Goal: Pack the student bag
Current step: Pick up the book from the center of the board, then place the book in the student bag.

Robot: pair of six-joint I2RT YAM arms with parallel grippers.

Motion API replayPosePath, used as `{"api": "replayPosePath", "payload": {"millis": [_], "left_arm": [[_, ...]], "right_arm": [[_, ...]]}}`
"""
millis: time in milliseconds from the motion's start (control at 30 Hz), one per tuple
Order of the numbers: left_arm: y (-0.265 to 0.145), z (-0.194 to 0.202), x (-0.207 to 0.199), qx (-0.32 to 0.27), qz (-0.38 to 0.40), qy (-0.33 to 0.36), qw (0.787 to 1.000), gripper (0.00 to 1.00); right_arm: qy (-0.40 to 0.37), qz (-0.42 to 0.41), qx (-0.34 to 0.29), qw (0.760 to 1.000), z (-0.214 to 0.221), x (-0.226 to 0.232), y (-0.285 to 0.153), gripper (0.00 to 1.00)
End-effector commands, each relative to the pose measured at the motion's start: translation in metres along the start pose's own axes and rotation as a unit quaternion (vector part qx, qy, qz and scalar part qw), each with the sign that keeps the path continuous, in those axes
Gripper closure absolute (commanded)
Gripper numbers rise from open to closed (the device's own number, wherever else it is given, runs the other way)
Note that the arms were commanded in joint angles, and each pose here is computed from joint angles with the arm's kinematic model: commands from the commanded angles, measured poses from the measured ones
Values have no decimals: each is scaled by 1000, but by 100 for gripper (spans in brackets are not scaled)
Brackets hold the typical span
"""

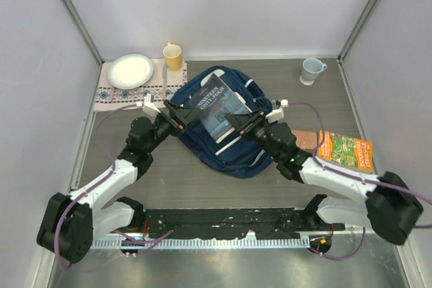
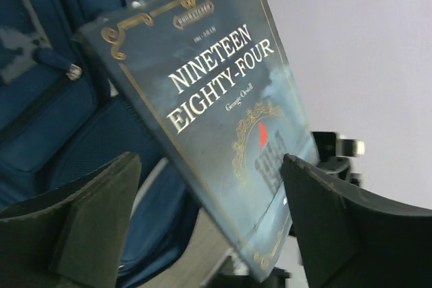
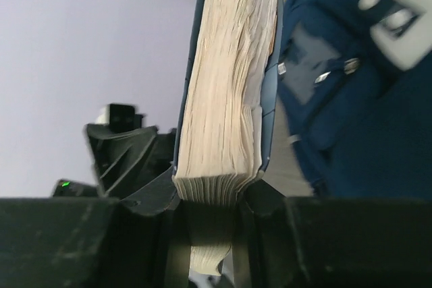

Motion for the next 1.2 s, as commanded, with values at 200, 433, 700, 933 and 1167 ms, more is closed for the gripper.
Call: {"api": "replayPosePath", "payload": {"millis": [200,433,700,933,1167], "left_arm": [[-12,-4,1,29,-110,203,973,2],[12,33,-5,93,-151,317,932,1],[43,83,-4,153,-172,424,876,0],[62,110,1,193,-182,481,836,0],[83,133,14,232,-186,510,807,0]], "right_arm": [[-148,212,-189,947,-95,-14,-67,99],[-191,277,-261,905,-140,-1,-121,99],[-240,327,-254,878,-156,4,-151,99],[-234,324,-259,879,-159,7,-162,99],[-240,327,-237,883,-154,5,-165,99]]}}
Point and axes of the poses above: each gripper's point midway between its finger pads, its own y axis out along the fingers, its own x axis along the line the jaws close on, z = x × y, the point moved 5 cm from there along -y, back along the fingers, and after that the axes turned 11 degrees about -y, right-handed, at the moved point
